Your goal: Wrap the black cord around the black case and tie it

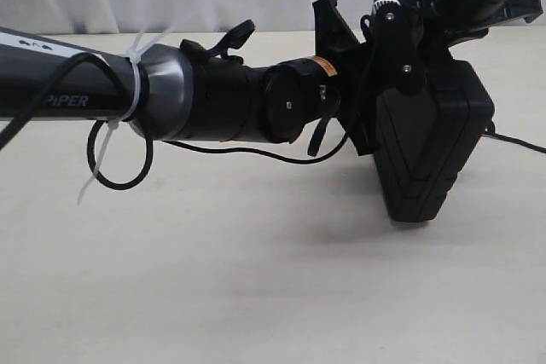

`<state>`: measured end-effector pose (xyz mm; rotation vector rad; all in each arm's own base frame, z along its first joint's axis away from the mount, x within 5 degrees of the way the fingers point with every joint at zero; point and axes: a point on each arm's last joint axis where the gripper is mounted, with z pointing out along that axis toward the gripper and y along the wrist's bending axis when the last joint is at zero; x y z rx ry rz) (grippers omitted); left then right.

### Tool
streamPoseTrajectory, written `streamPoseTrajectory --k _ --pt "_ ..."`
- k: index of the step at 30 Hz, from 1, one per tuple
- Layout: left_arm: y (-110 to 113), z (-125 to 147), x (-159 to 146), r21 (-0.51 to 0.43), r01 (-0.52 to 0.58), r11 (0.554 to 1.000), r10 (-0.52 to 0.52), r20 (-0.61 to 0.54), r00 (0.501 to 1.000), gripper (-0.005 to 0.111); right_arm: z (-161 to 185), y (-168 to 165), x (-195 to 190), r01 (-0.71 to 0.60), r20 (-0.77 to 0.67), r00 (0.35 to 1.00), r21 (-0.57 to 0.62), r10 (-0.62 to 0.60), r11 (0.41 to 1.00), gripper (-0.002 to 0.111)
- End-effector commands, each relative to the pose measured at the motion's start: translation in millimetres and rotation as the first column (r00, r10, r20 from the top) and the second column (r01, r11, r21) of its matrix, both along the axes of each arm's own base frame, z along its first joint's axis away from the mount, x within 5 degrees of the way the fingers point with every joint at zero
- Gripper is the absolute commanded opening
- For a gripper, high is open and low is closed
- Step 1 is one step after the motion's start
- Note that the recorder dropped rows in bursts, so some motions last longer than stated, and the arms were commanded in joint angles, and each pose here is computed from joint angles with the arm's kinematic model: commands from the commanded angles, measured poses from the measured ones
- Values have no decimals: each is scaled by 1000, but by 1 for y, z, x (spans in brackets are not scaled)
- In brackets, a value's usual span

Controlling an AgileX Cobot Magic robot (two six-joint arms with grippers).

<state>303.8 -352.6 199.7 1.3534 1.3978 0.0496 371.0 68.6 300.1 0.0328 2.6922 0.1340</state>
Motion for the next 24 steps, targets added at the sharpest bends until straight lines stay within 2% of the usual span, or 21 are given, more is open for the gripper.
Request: streamPoseTrajectory --k 1,7,16,19,24 --pt "-6 -1 -6 -25 2 1000 -2 -13 1000 0 10 -1 2 0 60 998 14 -1 1000 4" --pt "-11 4 -10 -40 14 999 -12 42 999 0 10 -1 2 0 60 998 14 -1 1000 4" --pt "-13 0 -11 -45 25 999 -24 33 999 0 10 -1 2 0 60 998 14 -1 1000 4" --pt "-13 -2 -8 -65 2 998 1 43 999 0 10 -1 2 0 60 998 14 -1 1000 4" --pt "-13 1 -7 -152 -32 988 36 20 999 0 10 -1 2 0 60 998 14 -1 1000 4"
